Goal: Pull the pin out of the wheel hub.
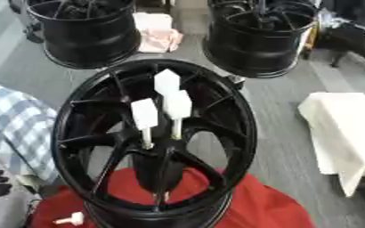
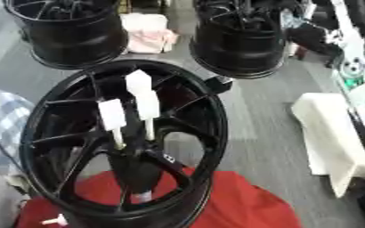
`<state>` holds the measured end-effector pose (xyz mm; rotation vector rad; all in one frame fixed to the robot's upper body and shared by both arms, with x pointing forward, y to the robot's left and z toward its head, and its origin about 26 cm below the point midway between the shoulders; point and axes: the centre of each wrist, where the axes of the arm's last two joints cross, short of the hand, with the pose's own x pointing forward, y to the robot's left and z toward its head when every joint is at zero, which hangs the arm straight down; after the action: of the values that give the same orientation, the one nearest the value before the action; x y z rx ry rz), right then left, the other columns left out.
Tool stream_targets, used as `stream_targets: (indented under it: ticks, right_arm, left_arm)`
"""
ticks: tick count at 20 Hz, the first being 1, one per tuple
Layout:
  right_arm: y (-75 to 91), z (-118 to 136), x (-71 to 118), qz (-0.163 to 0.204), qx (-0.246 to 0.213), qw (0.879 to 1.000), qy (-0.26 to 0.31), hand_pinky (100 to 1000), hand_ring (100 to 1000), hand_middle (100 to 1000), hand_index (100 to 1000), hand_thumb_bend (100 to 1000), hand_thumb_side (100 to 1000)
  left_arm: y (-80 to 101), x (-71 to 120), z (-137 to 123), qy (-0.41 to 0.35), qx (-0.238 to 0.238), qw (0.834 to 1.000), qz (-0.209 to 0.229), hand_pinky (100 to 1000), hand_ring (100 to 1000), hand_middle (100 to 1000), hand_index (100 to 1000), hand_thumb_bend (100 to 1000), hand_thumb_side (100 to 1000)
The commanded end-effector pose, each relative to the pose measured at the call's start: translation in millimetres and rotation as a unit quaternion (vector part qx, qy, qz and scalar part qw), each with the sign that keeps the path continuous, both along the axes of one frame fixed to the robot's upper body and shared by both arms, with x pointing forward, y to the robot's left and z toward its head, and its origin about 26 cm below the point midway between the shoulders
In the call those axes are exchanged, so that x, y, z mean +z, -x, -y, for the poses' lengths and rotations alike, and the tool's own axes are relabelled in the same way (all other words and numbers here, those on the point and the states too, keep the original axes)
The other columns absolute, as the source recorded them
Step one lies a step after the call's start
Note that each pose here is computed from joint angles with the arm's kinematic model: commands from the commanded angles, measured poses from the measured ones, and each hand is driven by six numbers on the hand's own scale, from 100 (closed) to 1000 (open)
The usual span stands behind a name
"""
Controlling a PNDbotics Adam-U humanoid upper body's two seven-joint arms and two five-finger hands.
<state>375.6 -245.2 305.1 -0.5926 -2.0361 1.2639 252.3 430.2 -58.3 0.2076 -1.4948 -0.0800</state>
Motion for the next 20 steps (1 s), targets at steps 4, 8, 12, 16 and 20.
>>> stream_targets:
  ticks: [4, 8, 12, 16, 20]
  right_arm:
    - [18.7, -51.9, 30.0, -0.123, 0.154, 0.971, 0.135, 823, 849, 844, 934, 277, 407]
    - [16.9, -82.8, 26.6, -0.19, 0.205, 0.939, 0.2, 837, 880, 872, 950, 323, 414]
    - [12.4, -101.5, 21.6, -0.222, 0.222, 0.918, 0.244, 849, 902, 894, 961, 343, 403]
    - [1.8, -113.4, 11.4, -0.233, 0.213, 0.911, 0.266, 852, 909, 898, 964, 344, 394]
    - [-13.6, -121.4, -3.1, -0.247, 0.205, 0.909, 0.267, 852, 912, 897, 961, 345, 404]
  left_arm:
    - [-3.6, 16.5, -12.1, -0.028, -0.007, 1.0, 0.008, 716, 645, 600, 744, 424, 685]
    - [-4.6, 17.7, -11.6, -0.029, -0.011, 0.999, 0.007, 716, 646, 600, 744, 424, 686]
    - [-5.2, 18.6, -11.1, -0.03, -0.014, 0.999, 0.007, 716, 646, 600, 744, 427, 686]
    - [-5.9, 19.5, -10.4, -0.03, -0.016, 0.999, 0.007, 717, 646, 601, 745, 428, 686]
    - [-6.5, 19.9, -9.5, -0.029, -0.018, 0.999, 0.008, 716, 646, 601, 745, 429, 686]
